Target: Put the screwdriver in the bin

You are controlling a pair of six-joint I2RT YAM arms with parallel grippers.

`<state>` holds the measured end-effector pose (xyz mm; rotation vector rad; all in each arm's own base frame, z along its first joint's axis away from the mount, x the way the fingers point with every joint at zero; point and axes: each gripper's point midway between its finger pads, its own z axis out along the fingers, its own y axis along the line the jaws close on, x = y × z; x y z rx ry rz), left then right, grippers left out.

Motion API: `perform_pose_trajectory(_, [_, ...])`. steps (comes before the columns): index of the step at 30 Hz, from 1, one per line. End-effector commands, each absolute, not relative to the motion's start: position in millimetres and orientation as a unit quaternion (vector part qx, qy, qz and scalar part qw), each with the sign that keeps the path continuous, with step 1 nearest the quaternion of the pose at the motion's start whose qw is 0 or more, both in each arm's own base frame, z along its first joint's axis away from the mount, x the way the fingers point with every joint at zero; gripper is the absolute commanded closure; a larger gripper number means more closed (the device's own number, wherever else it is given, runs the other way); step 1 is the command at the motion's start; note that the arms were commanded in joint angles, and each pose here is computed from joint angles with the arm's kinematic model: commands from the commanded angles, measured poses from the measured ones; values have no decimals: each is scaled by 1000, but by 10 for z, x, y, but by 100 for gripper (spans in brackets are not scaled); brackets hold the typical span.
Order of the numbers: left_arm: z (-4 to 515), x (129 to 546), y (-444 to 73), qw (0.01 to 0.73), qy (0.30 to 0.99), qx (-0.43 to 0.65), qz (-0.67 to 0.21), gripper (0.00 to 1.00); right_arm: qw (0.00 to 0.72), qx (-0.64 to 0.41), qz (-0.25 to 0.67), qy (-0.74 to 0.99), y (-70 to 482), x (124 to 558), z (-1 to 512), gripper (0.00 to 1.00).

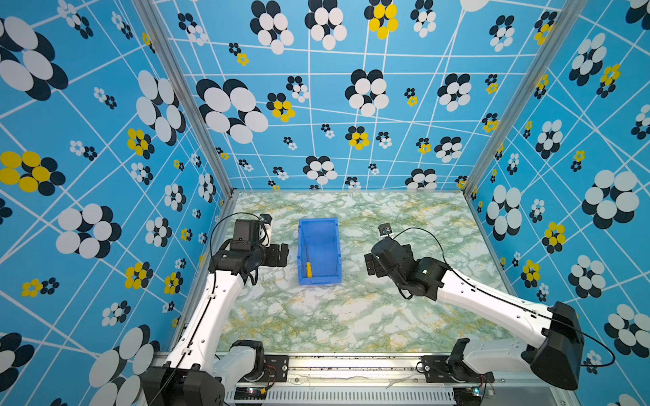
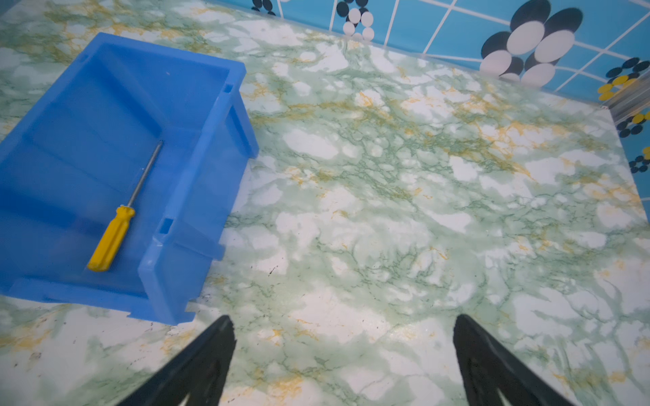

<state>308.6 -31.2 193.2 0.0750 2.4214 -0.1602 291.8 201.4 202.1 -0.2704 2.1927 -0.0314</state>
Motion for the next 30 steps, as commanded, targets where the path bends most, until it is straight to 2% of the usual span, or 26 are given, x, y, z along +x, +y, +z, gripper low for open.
perform_pose_trajectory(1, [1813, 3131, -8, 368, 928, -51, -39, 1, 503, -68, -31, 861, 1713, 3031, 2171, 1])
perform_pose_trajectory(7, [1709, 3294, 424, 473, 866, -156, -32, 1, 546, 29, -21, 837, 1092, 3061, 2055, 1])
perform_pose_trajectory(11, [1647, 3445, 434, 534, 832, -141, -42, 1, 554, 59, -49, 829, 737, 3087, 1963, 1])
perform_pose_trajectory(21, [1261, 3739, 425, 578, 807, -115, -39, 1, 560, 85, -72, 821, 432, 3333, 1695, 1])
perform_pose_trajectory(30, [1169, 3877, 200, 600, 797, -54, -39, 1, 585, 81, -123, 797, 142, 3509, 1739, 1])
